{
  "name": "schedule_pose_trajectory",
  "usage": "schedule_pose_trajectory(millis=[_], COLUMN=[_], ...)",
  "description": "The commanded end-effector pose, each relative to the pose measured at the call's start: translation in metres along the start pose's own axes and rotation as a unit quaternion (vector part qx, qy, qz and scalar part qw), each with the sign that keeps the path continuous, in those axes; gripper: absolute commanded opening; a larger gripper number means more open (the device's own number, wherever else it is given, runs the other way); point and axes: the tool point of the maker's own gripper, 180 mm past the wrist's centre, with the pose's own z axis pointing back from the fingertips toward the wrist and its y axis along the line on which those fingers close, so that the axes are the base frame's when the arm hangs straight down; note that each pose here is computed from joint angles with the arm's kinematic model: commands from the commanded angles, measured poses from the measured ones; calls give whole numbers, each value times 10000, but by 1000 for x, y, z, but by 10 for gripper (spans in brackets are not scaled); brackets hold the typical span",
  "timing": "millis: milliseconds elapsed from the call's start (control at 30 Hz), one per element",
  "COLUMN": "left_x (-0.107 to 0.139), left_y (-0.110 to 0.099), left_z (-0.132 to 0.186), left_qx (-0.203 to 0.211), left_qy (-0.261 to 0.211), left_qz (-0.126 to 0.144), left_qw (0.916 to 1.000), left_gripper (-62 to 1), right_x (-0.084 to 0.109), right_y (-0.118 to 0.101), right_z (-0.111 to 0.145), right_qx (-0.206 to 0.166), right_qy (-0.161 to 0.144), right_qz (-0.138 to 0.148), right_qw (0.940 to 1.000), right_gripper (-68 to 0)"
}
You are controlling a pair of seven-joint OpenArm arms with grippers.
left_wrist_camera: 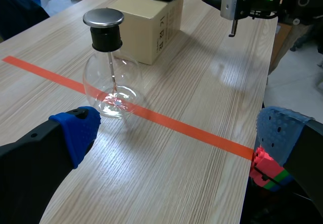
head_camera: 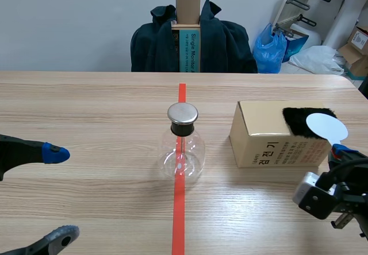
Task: Do the electroscope experiment.
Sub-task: 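Rub the plate on the fur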
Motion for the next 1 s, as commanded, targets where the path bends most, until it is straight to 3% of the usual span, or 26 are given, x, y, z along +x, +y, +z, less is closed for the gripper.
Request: schedule_pose_trajectory(millis=[0,133,167,267,300,333,433,467,567,633,767,800,933,967], left_x=[5,1,1,1,1,1,1,1,1,1,1,1,1,1], left_y=[1,1,1,2,2,3,3,3,3,3,3,3,3,3], left_z=[-3,-4,-4,-4,-4,-4,-4,-4,-4,-4,-4,-4,-4,-4], left_qx=[30,57,57,84,92,100,101,101,101,101,101,101,102,104], left_qy=[-119,-52,-52,-50,-50,-50,-51,-51,-51,-51,-53,-53,-53,-53], left_qz=[29,47,47,27,21,15,17,17,17,17,17,17,15,14], left_qw=[9999,10000,10000,9999,9999,9999,9999,9999,9999,9999,9999,9999,9999,9999], left_gripper=[14,14,14,14,14,14,14,14,14,14,14,14,14,14], right_x=[-2,18,17,-5,-9,-6,20,21,-4,-12,22,23,-17,-17], right_y=[-13,-5,-3,-3,-3,-2,1,2,2,2,10,11,7,8], right_z=[-6,-4,-4,-6,-6,-6,-4,-4,-6,-6,-4,-5,-6,-6], right_qx=[-184,50,101,100,106,145,250,257,252,265,487,486,375,421], right_qy=[-101,-658,-614,-8,59,-42,-720,-712,-21,132,-711,-693,356,309], right_qz=[115,31,11,23,22,-18,-131,-135,-84,-118,-199,-139,-92,-80], right_qw=[9997,9978,9981,9999,9999,9999,9970,9970,9996,9995,9961,9963,9986,9986], right_gripper=[-667,-667,-667,-667,-667,-667,-667,-667,-667,-667,-667,-667,-667,-667])
